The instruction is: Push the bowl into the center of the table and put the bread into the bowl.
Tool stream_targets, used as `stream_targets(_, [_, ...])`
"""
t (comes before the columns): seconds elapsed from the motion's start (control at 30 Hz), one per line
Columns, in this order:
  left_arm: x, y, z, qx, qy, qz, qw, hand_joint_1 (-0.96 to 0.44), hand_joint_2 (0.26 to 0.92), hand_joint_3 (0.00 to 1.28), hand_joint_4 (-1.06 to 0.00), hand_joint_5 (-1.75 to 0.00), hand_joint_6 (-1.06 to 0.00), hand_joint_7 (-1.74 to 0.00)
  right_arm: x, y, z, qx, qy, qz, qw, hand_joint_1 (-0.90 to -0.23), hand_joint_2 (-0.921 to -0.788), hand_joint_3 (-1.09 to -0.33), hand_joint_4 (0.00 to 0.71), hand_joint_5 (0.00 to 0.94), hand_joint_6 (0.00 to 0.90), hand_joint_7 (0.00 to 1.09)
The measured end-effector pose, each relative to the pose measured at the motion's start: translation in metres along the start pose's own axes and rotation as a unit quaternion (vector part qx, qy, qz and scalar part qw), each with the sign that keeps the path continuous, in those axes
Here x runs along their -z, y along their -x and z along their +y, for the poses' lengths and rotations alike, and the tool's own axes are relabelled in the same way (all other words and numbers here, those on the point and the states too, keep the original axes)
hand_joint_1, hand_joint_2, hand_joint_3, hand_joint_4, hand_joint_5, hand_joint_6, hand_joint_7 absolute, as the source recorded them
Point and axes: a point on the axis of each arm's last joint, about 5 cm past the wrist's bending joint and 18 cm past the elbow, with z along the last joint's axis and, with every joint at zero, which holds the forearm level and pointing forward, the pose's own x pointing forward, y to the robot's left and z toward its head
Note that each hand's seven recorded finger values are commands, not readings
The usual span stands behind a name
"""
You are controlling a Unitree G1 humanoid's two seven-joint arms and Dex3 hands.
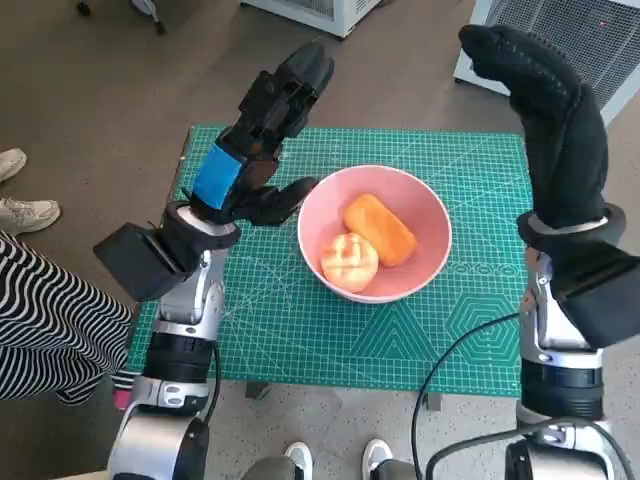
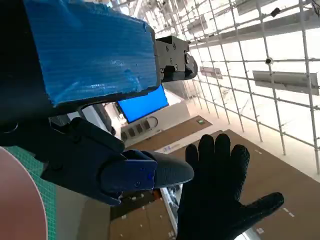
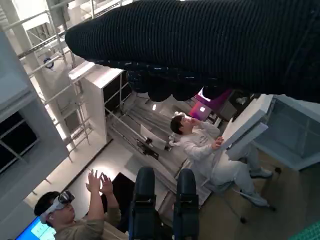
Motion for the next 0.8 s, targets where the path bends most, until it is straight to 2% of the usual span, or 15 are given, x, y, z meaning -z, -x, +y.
stream_targets(0.8, [-0.0032,-0.0027,-0.0021,-0.001,0.012,-0.013,1.000,-0.75,0.921,0.43,-0.06,0.00,0.00,-0.30,0.0013,0.0028,0.0011,-0.002,0.003,0.006,1.0000,-0.776,-0.921,-0.791,0.154,0.000,-0.001,0.52])
